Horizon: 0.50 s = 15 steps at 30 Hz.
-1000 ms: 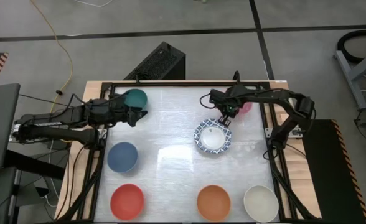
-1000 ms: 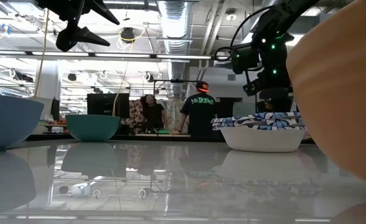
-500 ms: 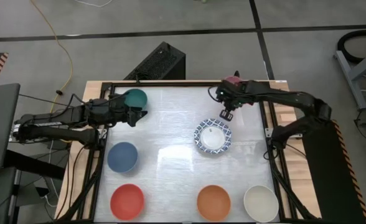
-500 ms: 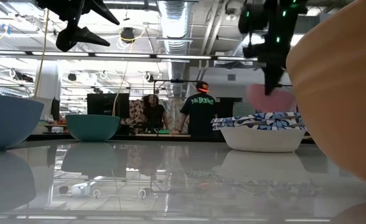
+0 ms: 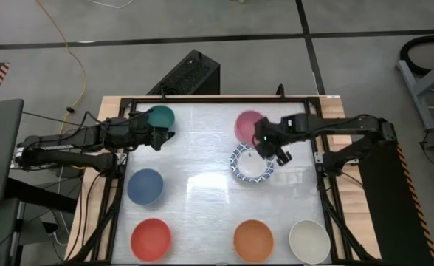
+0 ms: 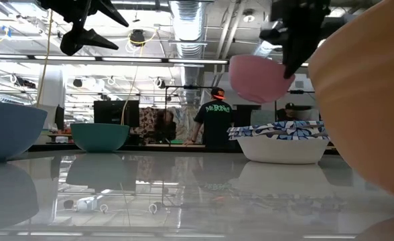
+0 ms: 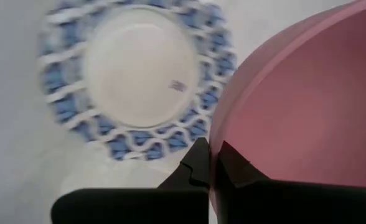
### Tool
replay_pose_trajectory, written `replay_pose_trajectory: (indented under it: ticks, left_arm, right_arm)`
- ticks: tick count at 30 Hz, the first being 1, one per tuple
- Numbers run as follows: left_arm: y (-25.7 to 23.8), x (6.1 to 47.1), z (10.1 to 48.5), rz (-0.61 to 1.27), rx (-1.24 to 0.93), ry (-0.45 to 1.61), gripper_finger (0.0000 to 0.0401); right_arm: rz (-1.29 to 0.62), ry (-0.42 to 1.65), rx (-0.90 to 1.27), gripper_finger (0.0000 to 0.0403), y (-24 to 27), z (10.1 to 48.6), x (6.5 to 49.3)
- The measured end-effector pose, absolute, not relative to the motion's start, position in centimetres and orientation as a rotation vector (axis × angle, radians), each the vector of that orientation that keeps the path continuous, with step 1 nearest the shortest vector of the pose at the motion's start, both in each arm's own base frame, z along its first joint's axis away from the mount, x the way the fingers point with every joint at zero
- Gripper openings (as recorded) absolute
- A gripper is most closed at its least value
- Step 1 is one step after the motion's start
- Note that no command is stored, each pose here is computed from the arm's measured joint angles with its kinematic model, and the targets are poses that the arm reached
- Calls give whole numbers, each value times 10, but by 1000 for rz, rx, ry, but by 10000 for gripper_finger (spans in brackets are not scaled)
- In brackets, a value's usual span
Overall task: Nest bowls inside each other
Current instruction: Stack the pink bowl on top of the white and blue bowl
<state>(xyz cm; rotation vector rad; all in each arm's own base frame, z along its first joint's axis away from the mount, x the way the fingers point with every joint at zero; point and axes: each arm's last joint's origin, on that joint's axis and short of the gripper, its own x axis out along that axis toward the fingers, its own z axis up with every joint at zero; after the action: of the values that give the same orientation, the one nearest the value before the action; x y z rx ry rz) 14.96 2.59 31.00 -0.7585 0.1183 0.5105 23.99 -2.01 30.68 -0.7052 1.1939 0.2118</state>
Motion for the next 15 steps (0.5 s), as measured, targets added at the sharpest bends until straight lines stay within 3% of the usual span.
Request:
replay_pose_trajectory:
  ticks: [5, 15]
  left_arm:
    - [26, 150, 310, 511, -758, 119, 263]
    - [26, 150, 310, 508, -733, 126, 263]
  right_arm:
    - [331, 1246, -757, 10, 5, 304, 232]
    - [384, 1333, -651, 10, 25, 291, 231]
